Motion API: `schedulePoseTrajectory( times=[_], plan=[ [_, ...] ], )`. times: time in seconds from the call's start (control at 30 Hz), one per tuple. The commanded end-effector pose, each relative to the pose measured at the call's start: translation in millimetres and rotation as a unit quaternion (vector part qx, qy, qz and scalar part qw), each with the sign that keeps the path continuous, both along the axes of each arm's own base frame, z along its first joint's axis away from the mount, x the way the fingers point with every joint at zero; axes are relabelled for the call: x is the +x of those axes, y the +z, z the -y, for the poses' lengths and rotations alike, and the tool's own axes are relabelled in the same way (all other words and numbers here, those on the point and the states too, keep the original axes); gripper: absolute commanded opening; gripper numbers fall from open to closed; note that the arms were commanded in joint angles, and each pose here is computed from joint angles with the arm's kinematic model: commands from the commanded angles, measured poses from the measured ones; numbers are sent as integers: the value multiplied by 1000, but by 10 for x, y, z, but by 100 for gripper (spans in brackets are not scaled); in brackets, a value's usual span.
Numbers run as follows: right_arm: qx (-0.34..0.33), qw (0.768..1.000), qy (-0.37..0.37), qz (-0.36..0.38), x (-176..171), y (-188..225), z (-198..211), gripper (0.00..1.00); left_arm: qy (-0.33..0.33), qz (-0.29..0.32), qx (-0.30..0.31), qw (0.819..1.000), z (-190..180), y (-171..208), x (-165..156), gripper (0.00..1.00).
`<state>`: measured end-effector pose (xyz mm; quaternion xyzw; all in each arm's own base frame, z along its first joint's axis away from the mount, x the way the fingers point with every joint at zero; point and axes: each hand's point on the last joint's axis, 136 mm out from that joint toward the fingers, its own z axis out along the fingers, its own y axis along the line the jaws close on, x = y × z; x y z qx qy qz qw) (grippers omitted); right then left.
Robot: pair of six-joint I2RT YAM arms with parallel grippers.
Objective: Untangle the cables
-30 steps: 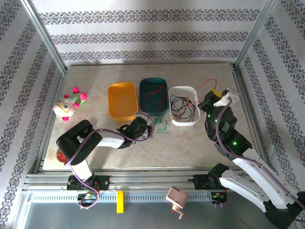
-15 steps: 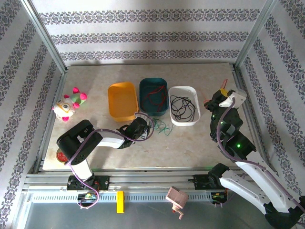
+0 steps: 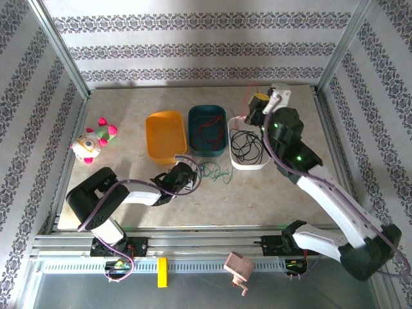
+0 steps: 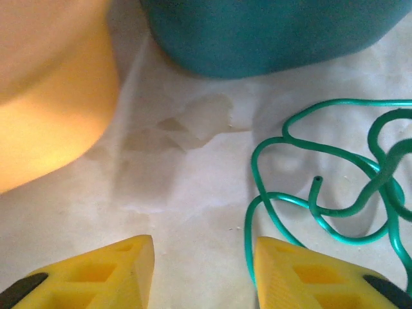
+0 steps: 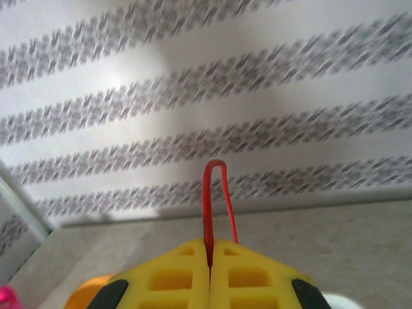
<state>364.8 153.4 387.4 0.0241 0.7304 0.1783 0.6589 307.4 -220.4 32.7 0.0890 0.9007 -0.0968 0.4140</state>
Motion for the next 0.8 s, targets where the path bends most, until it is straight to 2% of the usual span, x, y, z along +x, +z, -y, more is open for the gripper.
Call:
schedulePoseTrajectory(
  times=[0.0,0.13,0.27,0.5,0.77],
  plan=[
    [37,996,79,-2,188,66,-334,4,29,41,-33,998,-53,276,40,48],
    [71,988,133,-45,516,-220,-617,3,47,59,-38,996,-156,411,25,52],
    [87,972,179,-127,769,-796,-915,3,63,63,-32,996,-246,420,8,56],
    [75,963,116,-230,922,-1852,-933,3,64,56,-24,996,-262,385,-2,57],
    [51,943,63,-324,968,-2495,-846,4,62,54,-20,996,-245,385,12,58]
  ],
)
